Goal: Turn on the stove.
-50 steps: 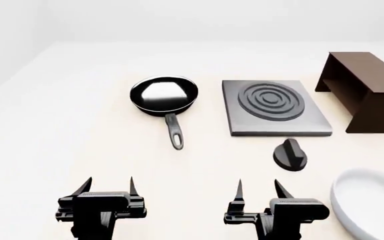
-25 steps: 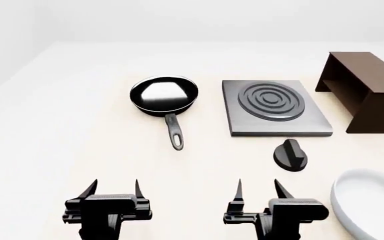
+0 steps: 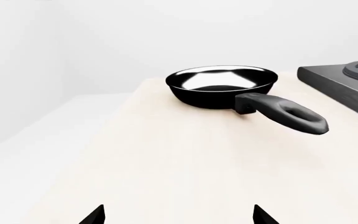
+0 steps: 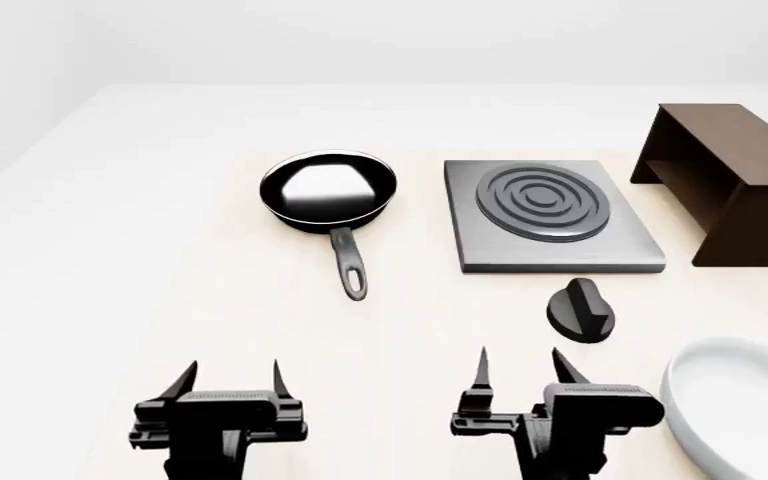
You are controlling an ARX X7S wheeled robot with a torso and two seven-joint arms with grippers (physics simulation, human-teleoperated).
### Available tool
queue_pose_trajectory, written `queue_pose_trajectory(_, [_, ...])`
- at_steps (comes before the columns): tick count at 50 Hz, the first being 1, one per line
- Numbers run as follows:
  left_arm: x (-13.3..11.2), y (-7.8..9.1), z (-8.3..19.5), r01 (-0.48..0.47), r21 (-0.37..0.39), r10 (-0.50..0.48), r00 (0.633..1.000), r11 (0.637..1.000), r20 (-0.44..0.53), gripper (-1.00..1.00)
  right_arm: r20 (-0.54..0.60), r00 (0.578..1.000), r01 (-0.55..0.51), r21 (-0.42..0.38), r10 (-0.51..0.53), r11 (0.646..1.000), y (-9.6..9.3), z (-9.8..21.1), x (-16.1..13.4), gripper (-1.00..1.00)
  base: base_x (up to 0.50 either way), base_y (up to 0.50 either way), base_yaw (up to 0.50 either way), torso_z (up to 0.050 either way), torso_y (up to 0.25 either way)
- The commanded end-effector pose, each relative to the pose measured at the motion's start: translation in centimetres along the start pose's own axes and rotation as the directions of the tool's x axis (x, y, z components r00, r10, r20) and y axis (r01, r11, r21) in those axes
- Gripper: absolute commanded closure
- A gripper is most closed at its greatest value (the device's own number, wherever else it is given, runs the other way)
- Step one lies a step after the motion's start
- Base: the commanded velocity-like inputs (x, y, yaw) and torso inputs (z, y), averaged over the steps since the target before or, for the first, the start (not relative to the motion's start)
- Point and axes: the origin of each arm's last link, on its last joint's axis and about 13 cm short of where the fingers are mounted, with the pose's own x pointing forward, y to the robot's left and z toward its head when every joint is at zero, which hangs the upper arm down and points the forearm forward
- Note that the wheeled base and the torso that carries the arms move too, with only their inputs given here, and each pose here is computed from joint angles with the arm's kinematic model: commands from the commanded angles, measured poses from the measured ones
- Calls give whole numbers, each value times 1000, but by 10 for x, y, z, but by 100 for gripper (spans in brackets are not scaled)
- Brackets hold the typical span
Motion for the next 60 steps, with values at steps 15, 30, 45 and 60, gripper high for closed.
queue_pose_trajectory(15, [3,0,6,24,-13,-23,999,1000,23,-100,-28,999,38,-9,-39,999,-8,16,28,-100,0,0,0,0,0])
queue_pose_trajectory(30, [5,1,8,21,-9,-21,1000,1000,23,-100,-64,996,59,-22,-60,998,-11,19,49,-100,0,0,0,0,0])
queue_pose_trajectory(45, [7,2,10,18,-5,-18,1000,1000,24,-100,-98,990,105,-14,-106,994,-17,15,68,-100,0,0,0,0,0])
queue_pose_trajectory(60, [8,2,11,16,0,-16,1000,1000,27,-100,-136,982,136,0,-135,991,-21,6,83,-100,0,0,0,0,0])
